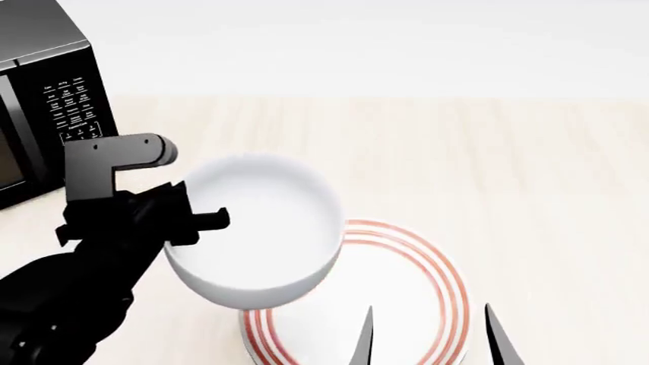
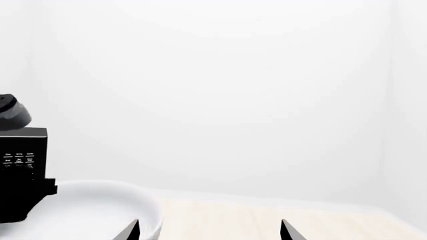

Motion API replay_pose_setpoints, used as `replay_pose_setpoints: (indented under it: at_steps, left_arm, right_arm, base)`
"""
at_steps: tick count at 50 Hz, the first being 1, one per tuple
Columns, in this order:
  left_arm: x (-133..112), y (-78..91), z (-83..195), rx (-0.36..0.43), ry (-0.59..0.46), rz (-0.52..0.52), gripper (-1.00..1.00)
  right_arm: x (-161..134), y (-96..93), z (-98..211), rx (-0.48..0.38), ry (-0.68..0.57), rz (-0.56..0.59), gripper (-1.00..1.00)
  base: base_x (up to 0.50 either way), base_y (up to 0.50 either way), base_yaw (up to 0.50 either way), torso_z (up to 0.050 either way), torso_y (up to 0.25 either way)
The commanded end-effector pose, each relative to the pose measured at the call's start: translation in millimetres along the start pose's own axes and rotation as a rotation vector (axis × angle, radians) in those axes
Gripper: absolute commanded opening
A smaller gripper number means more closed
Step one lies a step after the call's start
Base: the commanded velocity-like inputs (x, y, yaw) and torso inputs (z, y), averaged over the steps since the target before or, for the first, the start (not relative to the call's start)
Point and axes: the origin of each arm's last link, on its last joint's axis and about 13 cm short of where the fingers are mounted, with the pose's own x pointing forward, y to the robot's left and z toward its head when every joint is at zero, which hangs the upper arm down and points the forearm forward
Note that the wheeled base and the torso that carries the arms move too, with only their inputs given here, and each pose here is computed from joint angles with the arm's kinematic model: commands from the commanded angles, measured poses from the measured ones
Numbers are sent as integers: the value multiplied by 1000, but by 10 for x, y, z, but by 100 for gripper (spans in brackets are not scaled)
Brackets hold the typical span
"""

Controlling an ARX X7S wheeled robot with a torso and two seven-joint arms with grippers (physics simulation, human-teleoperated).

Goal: Pick up the white bowl and put it on the plate.

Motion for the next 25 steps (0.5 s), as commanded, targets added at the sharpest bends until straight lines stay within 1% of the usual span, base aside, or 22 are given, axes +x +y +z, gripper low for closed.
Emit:
replay_pose_setpoints:
  at_steps: [1, 16, 25]
  left_arm:
    - [134, -179, 10, -49, -14, -36, -100]
    - [244, -319, -100, -72, 13, -59, -100]
    - [286, -415, -149, -67, 27, -83, -100]
  right_arm:
    - [37, -21, -12, -22, -13, -14, 100]
    - [40, -26, -20, -20, -10, -12, 100]
    - [41, -35, -19, -15, -8, -14, 100]
  base:
    - [0, 0, 0, 0, 0]
    - [0, 0, 0, 0, 1]
    - [0, 0, 0, 0, 1]
